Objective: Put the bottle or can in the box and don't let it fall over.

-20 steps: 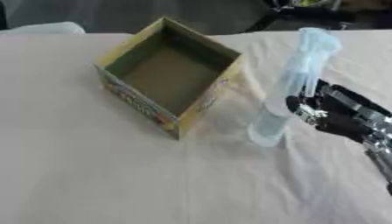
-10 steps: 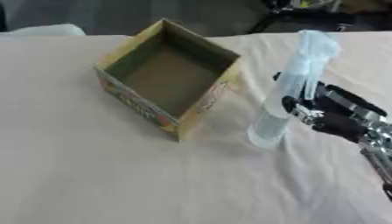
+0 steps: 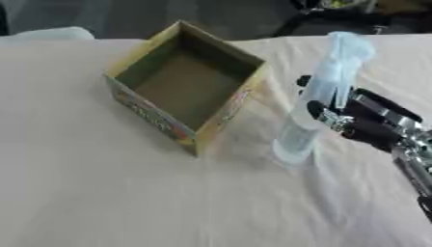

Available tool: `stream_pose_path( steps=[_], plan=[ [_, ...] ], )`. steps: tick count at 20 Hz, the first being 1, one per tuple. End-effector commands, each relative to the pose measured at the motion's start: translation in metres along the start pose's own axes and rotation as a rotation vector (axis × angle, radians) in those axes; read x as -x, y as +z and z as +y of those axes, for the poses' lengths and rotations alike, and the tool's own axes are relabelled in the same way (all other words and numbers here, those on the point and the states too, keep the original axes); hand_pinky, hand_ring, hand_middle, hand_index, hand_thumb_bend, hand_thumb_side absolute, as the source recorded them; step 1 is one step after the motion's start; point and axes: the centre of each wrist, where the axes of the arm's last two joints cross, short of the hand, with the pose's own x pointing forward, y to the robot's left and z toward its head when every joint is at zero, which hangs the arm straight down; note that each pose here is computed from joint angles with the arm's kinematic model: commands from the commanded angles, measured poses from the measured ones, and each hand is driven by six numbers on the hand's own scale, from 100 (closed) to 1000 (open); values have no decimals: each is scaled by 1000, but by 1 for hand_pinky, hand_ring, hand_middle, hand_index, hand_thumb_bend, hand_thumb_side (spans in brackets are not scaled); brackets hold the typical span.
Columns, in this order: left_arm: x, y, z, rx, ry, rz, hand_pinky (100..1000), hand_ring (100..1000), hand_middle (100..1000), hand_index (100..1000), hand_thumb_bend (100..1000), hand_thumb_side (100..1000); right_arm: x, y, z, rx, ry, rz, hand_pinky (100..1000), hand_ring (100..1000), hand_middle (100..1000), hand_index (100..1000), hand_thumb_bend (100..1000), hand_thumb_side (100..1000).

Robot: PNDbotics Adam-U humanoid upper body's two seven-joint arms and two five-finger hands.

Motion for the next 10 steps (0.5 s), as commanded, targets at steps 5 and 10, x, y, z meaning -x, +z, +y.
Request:
stream_pose_path(
  steps=[5, 10],
  plan=[
    [-6, -5, 2, 21, -18, -21, 988, 1000, 997, 718, 102, 756, -6, -3, -4, -15, -3, -22, 1000, 1000, 1000, 1000, 100, 577],
    [-6, -5, 2, 22, -18, -22, 989, 1000, 997, 718, 102, 756, -5, -6, -2, -35, -29, -29, 1000, 1000, 1000, 1000, 100, 579]
  ],
)
